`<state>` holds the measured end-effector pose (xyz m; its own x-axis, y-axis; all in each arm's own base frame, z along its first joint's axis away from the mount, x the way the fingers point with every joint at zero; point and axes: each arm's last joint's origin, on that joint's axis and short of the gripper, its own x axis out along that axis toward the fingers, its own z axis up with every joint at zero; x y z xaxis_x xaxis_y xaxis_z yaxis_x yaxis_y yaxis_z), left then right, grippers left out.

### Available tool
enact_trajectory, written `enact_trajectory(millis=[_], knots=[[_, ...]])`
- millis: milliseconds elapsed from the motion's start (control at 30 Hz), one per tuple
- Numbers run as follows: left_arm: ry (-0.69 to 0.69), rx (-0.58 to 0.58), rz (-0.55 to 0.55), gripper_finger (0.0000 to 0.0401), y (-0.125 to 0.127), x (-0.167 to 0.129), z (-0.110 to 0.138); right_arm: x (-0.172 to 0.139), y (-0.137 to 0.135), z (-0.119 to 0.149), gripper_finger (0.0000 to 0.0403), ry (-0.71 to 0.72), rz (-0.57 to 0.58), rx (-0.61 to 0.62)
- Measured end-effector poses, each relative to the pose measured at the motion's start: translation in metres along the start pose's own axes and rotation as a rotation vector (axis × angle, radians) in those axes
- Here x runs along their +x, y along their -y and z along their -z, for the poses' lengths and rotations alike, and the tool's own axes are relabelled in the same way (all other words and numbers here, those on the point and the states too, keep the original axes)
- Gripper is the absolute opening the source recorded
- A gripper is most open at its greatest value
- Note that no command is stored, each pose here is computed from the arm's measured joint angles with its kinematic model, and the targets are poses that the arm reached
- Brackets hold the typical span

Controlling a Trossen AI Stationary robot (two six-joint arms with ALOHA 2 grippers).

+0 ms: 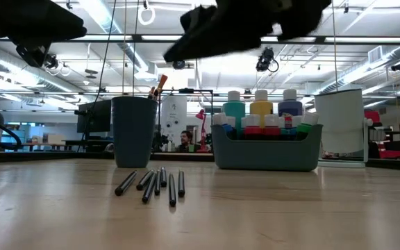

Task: Pick & Place Paint Supplies
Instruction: Put the gold paintbrush into the blue cup

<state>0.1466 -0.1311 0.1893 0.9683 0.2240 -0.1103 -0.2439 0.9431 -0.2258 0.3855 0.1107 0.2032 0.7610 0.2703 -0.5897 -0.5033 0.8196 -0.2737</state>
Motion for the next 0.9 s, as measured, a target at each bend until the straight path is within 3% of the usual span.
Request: enact_trajectory(millis=[167,433,900], knots=[[-0.008,-0.006,-0.003,0.0072,-0.001,0.000,0.001,0.000,0.004,0.010,0.0135,-0.077,-0.006,-0.038],[-0.010,-0.006,-0.001,0.0072,-0.001,0.000,0.002,0.003,0.023,0.029,0.0135,-0.132,-0.040,0.020],[-0.015,0.000,-0.007,0.0072,-0.002,0.000,0.004,0.041,0.042,0.072,0.0135,-0.191,-0.022,-0.130]])
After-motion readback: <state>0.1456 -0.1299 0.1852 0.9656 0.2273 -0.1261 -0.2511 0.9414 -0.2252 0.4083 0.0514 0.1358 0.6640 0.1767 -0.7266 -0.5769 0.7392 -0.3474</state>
